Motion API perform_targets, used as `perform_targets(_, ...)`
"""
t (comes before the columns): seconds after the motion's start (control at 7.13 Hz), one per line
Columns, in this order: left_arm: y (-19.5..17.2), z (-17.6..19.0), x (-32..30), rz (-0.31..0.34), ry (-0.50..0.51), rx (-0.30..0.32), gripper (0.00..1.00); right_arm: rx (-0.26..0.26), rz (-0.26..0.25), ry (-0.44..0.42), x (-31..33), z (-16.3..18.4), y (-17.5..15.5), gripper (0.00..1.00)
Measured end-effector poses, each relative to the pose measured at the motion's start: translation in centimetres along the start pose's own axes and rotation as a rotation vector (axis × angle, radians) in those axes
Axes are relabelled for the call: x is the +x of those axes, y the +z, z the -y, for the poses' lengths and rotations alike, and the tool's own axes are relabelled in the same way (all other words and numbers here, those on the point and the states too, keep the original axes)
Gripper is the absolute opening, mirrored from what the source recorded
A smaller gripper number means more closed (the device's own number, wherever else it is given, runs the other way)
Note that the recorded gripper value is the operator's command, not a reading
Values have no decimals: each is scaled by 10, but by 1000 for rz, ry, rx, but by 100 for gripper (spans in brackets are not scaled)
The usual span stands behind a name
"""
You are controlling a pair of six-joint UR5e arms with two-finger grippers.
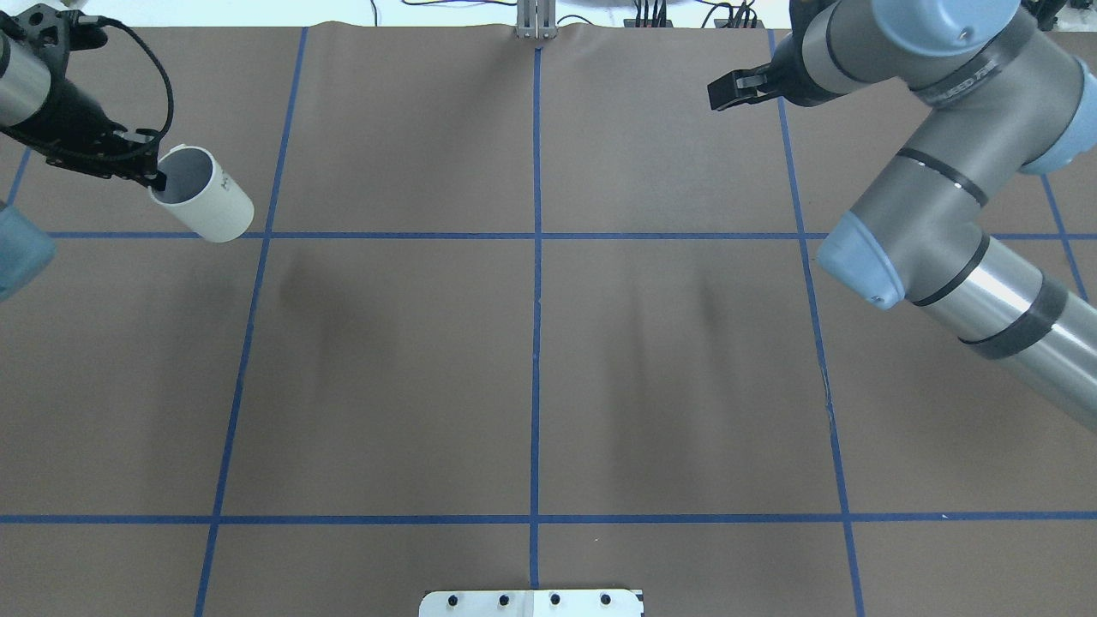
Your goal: Left arm hands cup to right arm to dump lemon
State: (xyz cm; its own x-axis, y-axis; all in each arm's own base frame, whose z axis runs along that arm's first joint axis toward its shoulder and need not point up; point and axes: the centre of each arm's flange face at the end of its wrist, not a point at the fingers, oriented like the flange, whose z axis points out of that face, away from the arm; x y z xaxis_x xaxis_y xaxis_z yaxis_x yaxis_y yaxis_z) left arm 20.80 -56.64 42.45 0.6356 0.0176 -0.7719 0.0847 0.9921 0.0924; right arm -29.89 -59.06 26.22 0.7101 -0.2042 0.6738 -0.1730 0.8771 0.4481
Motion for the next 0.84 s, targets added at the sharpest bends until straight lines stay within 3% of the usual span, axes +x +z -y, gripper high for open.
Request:
perform_targets(0.28,29,-24,-62,59,100,-4,0,-102,7,-64,68,-1,-5,100)
perform_targets(0.56,50,-40,-101,68,132,-2,0,-174,18,-60,122,1,-18,100)
perform_targets(0.7,54,-45,-110,67,136,0,16,-191,24,-64,143,0,-24,100)
perform_targets(0.84,56,-47,-114,66,138,-1,39,-199,25,-70,156,-2,-26,100)
